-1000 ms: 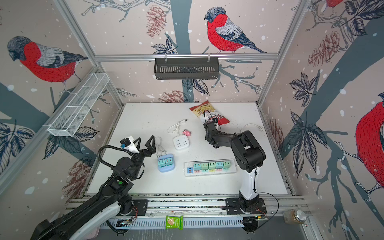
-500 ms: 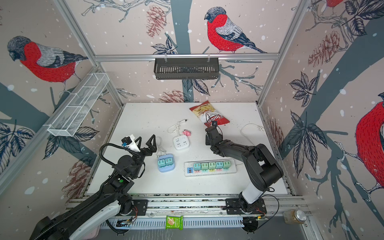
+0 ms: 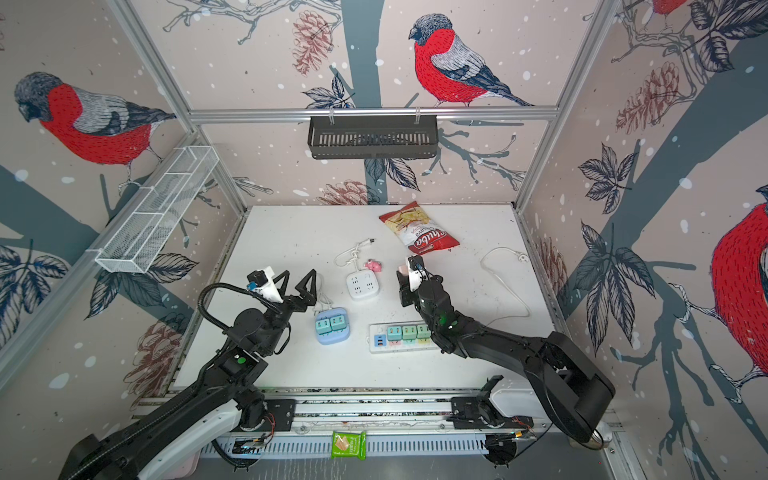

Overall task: Insert the plug
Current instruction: 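Carry the pink adapter toward the left gripper while the left reaches to meet it, then close the left gripper on the pink adapter held by the right gripper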

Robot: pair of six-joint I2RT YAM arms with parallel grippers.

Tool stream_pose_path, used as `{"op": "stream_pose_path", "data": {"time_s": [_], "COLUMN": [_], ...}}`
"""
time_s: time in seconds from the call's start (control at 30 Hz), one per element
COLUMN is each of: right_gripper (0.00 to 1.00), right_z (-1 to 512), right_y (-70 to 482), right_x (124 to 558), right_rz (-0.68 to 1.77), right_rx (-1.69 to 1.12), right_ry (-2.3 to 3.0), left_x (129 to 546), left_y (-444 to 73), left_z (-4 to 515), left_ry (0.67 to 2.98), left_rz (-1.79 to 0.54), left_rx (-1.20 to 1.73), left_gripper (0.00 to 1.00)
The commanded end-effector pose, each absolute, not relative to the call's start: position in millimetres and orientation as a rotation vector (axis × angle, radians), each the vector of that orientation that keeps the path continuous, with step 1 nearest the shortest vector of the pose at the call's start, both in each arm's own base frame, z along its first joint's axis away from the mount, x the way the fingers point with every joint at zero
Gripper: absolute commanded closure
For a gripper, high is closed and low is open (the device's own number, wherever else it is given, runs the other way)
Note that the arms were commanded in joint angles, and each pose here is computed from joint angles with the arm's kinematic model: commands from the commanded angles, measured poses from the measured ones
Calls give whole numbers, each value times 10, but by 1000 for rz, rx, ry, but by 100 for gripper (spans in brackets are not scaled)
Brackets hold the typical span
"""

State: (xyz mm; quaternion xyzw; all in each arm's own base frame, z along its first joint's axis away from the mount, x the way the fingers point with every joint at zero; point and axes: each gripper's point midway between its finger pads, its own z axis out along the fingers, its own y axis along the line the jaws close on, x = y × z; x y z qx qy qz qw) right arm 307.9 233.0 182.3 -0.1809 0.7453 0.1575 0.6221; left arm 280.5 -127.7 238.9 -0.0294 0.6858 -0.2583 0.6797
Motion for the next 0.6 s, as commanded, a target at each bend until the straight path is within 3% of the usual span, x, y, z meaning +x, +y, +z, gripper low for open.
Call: {"op": "stream_pose_path", "data": {"time_s": [0.0,0.57], "right_gripper": [97,98], "right_z": [2284,2346], "right_y": [2352,2760], "right_x": [2942,2426], "right_rz": [374,396], "right_rx": [-474,-904], "right_ry": [1468,1132], "left_x": [2695,2333], "left_y": [-1562,-2579], "left_z": [2629,2658], "left_ry": [1453,1427], "left_rz": [-713,-1091], "left_rx": [95,607], "left_gripper": [3,15]}}
